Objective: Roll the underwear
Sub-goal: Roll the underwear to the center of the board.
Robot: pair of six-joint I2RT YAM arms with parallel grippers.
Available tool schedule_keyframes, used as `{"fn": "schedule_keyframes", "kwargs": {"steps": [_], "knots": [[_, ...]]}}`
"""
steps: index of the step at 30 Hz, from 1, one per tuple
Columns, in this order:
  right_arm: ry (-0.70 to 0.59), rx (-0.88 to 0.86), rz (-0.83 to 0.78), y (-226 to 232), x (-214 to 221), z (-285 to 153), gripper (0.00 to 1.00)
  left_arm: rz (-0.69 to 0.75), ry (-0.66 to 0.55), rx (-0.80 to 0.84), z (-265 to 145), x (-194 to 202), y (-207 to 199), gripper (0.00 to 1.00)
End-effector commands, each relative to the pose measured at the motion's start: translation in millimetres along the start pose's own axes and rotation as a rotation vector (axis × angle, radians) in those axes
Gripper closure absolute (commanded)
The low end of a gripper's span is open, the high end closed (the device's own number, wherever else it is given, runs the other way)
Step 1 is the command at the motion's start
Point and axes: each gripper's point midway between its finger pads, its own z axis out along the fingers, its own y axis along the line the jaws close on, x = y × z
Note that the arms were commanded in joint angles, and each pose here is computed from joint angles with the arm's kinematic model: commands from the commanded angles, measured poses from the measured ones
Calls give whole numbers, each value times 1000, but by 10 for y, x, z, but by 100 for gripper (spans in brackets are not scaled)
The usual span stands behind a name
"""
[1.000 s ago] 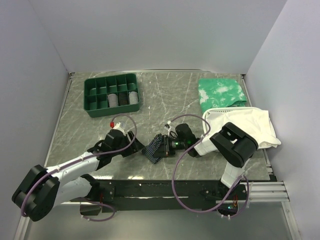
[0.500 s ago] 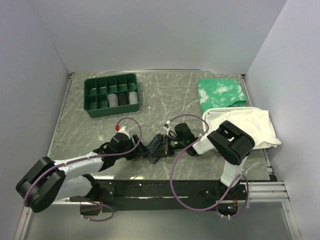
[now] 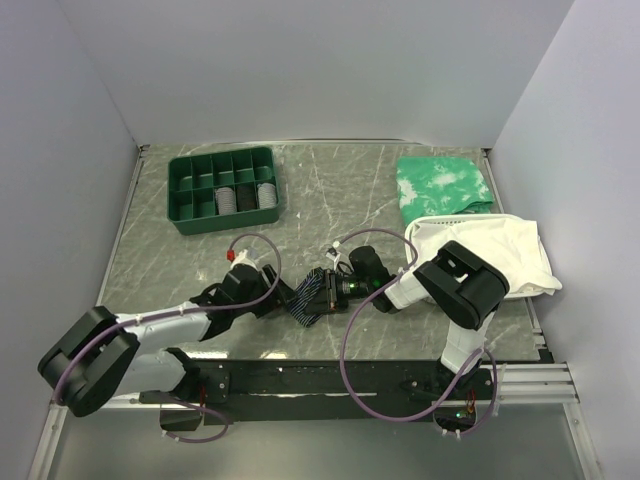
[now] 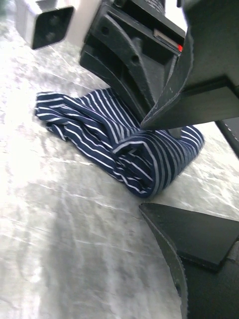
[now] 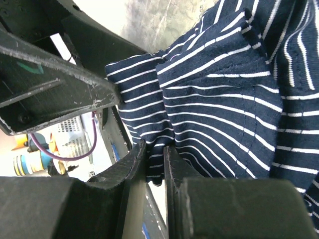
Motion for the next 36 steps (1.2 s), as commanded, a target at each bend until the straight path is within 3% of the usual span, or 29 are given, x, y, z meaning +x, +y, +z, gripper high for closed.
{"fn": "schedule_keyframes", "kwargs": {"steps": [1, 7, 10, 11, 13, 14, 17, 18, 20, 21, 23, 24, 27, 36], "knots": [[4, 78, 22, -241, 72, 6, 85, -13, -31, 2, 88, -71, -47, 34], [6, 68, 16, -222, 64, 11, 84, -19, -17, -23, 121, 18, 76, 44], [9, 65, 7, -200, 63, 7, 82, -19, -4, -42, 131, 60, 146, 56], [9, 61, 0, -190, 57, 0, 78, -15, 5, -47, 138, 77, 152, 63], [-5, 53, -37, -110, 10, -24, 68, -7, 13, -58, 156, 87, 169, 67], [-1, 71, -39, -113, 15, -42, 58, -1, 13, -53, 155, 87, 150, 69], [-21, 97, -111, 51, -67, -162, 44, 15, 2, -49, 145, 47, 97, 71], [-84, 111, -176, 224, -212, -236, 41, 24, 1, -51, 139, 24, 63, 71], [-76, 223, -243, 181, -196, -370, 36, 53, -7, -49, 117, -12, 15, 72], [-160, 278, -310, 303, -375, -469, 35, 60, -9, -50, 108, -43, -24, 72], [-170, 380, -367, 262, -393, -623, 32, 80, -15, -43, 80, -83, -86, 71], [-232, 445, -412, 263, -517, -740, 31, 87, -9, -44, 69, -97, -133, 71], [-239, 538, -487, 266, -491, -852, 30, 108, 1, -40, 47, -145, -256, 71], [-229, 624, -657, 461, -211, -532, 30, 95, 156, -177, 173, 37, -163, 70]]}}
